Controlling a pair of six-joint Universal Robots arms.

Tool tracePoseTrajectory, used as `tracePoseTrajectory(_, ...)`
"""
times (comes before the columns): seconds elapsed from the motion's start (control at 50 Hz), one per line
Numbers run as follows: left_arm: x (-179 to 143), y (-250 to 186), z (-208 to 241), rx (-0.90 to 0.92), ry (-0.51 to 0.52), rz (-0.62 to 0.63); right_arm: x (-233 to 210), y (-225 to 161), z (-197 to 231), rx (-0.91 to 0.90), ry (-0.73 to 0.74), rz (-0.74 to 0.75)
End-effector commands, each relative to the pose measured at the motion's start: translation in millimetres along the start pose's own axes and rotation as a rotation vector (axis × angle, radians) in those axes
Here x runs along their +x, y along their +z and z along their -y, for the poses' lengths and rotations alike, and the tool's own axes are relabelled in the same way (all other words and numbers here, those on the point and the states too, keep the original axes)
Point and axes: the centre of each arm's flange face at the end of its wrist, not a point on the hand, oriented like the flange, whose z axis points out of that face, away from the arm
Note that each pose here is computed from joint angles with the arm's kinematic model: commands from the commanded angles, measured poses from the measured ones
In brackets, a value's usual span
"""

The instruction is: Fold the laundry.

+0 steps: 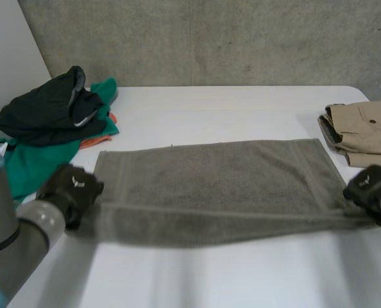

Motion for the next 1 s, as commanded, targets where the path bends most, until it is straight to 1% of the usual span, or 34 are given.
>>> tracePoseTrajectory(0.02, -10, 62, 18, 0.139, -0.017, 0.137, -2, 47, 40, 0.145, 0.061, -0.096)
tracePoseTrajectory(0.06, -13, 85, 25, 0.184, -0.017, 0.183, 0, 58, 49, 0.171, 0.057, -0.132)
tracePoseTrajectory(0.08, -14, 93, 27, 0.194, -0.018, 0.195, 4, 71, 55, 0.186, 0.057, -0.182)
tracePoseTrajectory(0.12, -16, 116, 31, 0.211, -0.022, 0.227, 12, 83, 60, 0.205, 0.060, -0.239)
tracePoseTrajectory(0.16, -17, 130, 32, 0.206, -0.022, 0.248, 21, 100, 67, 0.235, 0.064, -0.312)
tracePoseTrajectory(0.24, -24, 160, 33, 0.179, -0.036, 0.325, 29, 125, 74, 0.284, 0.068, -0.396)
tracePoseTrajectory(0.3, -28, 176, 35, 0.170, -0.041, 0.364, 32, 138, 77, 0.298, 0.069, -0.429)
tracePoseTrajectory(0.34, -27, 183, 35, 0.177, -0.043, 0.369, 30, 150, 79, 0.312, 0.062, -0.435)
tracePoseTrajectory(0.44, -20, 188, 39, 0.199, -0.041, 0.362, 22, 167, 89, 0.354, 0.056, -0.450)
tracePoseTrajectory(0.54, -19, 183, 53, 0.240, -0.055, 0.369, 36, 168, 103, 0.427, 0.097, -0.539)
tracePoseTrajectory(0.6, -25, 176, 61, 0.262, -0.068, 0.383, 56, 149, 115, 0.487, 0.193, -0.582)
tracePoseTrajectory(0.66, -43, 156, 76, 0.297, -0.093, 0.416, 78, 120, 118, 0.530, 0.283, -0.581)
tracePoseTrajectory(0.7, -47, 148, 79, 0.304, -0.106, 0.418, 83, 103, 120, 0.542, 0.303, -0.562)
tracePoseTrajectory(0.72, -48, 143, 79, 0.307, -0.113, 0.415, 83, 87, 120, 0.553, 0.312, -0.521)
tracePoseTrajectory(0.76, -51, 129, 81, 0.313, -0.139, 0.409, 78, 76, 117, 0.550, 0.307, -0.459)
tracePoseTrajectory(0.78, -52, 124, 81, 0.318, -0.150, 0.407, 74, 70, 108, 0.529, 0.305, -0.396)
tracePoseTrajectory(0.84, -52, 106, 79, 0.322, -0.193, 0.387, 70, 64, 85, 0.462, 0.323, -0.296)
tracePoseTrajectory(0.86, -50, 101, 77, 0.321, -0.205, 0.380, 65, 61, 71, 0.413, 0.353, -0.223)
tracePoseTrajectory(0.92, -44, 90, 72, 0.320, -0.239, 0.350, 59, 57, 53, 0.344, 0.419, -0.117)
tracePoseTrajectory(0.94, -43, 88, 71, 0.321, -0.244, 0.340, 56, 57, 44, 0.308, 0.457, -0.062)
tracePoseTrajectory(1.0, -33, 81, 69, 0.335, -0.259, 0.290, 52, 55, 30, 0.259, 0.498, 0.009)
